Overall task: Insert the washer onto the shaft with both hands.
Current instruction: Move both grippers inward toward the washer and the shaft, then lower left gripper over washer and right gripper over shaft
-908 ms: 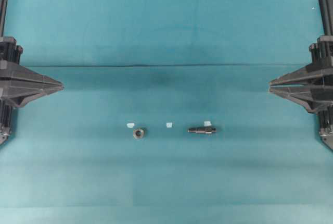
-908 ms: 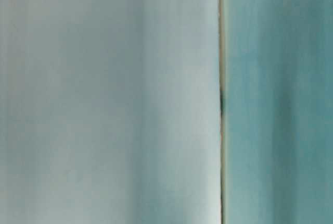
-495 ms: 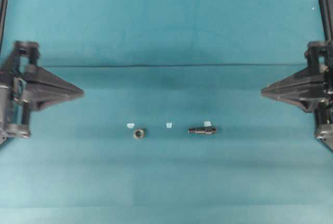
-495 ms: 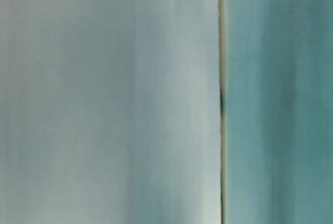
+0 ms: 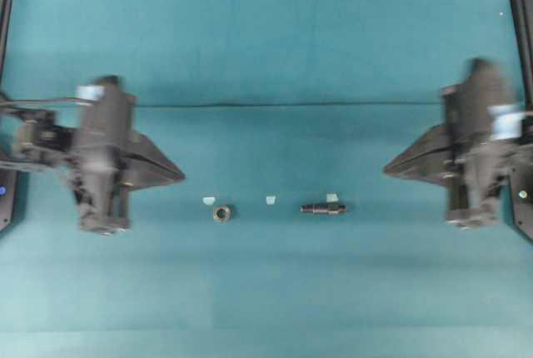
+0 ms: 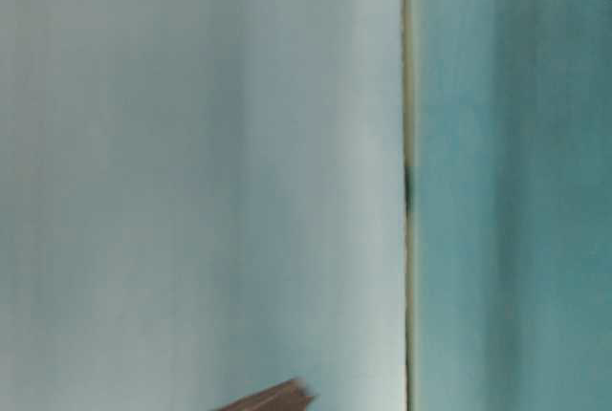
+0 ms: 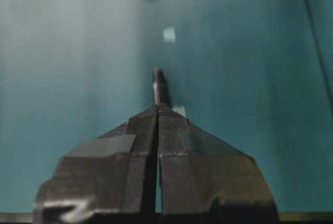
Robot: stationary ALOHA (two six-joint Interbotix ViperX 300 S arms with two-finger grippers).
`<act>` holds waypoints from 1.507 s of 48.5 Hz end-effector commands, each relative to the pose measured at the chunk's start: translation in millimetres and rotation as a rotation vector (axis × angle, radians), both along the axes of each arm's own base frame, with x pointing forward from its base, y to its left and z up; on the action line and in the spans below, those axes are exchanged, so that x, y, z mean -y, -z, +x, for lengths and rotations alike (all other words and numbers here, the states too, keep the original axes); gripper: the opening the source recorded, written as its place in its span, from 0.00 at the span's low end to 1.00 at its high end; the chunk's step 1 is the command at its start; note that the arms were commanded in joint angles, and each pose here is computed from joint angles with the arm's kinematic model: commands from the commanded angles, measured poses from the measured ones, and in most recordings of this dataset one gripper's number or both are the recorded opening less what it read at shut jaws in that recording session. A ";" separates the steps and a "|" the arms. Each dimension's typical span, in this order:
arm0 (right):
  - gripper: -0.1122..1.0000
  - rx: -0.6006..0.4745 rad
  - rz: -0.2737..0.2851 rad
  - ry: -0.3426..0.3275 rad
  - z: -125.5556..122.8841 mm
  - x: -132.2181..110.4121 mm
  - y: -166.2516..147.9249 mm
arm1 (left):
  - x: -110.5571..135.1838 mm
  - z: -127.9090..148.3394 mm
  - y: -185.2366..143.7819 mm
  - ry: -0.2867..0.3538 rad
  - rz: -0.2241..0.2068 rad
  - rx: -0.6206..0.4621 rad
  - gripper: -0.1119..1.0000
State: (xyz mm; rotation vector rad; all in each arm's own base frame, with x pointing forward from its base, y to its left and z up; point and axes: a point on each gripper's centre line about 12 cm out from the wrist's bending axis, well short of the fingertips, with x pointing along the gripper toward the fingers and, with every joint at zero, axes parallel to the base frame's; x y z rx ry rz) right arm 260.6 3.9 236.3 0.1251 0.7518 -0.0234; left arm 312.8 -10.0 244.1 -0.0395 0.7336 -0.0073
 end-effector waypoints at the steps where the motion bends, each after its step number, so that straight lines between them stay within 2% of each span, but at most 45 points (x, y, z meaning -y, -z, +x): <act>1: 0.01 -0.043 0.006 0.001 15.8 -0.8 -2.7 | 1.2 13.0 -2.4 0.007 0.009 -0.052 0.12; 7: 0.01 -0.161 -0.002 -0.012 32.5 -2.1 7.8 | 1.5 24.3 5.9 0.011 0.017 -0.131 0.12; 14: 0.01 -0.268 -0.038 -0.040 49.5 -2.3 20.7 | 3.8 31.3 11.8 0.020 0.021 -0.153 0.12; 31: 0.02 -0.325 -0.058 -0.069 71.1 -3.5 37.5 | 7.8 36.7 21.0 0.026 0.019 -0.182 0.13; 35: 0.05 -0.330 -0.059 -0.069 71.7 -3.0 39.5 | 8.4 36.8 24.1 0.026 0.018 -0.196 0.21; 38: 0.10 -0.336 -0.059 -0.070 72.6 -3.6 41.5 | 7.8 36.6 28.4 0.025 0.018 -0.214 0.34; 40: 0.15 -0.345 -0.059 -0.070 72.5 -3.5 44.2 | 7.7 36.3 31.2 0.024 0.019 -0.230 0.46; 46: 0.40 -0.388 -0.054 -0.067 73.7 -3.6 54.6 | 8.8 36.5 45.4 0.036 0.030 -0.287 0.80; 50: 0.62 -0.417 -0.058 -0.073 76.9 -4.5 60.4 | 10.4 36.4 50.8 0.054 0.042 -0.304 0.95; 55: 0.88 -0.422 -0.067 -0.079 82.8 -4.6 63.4 | 12.2 38.8 53.6 0.080 0.059 -0.309 0.94; 58: 0.97 -0.425 -0.070 -0.079 85.0 -4.3 66.0 | 12.4 40.9 55.7 0.084 0.062 -0.312 0.94; 73: 0.96 -0.431 -0.074 -0.081 90.3 -5.2 85.3 | 13.4 55.7 74.6 0.078 0.057 -0.312 0.94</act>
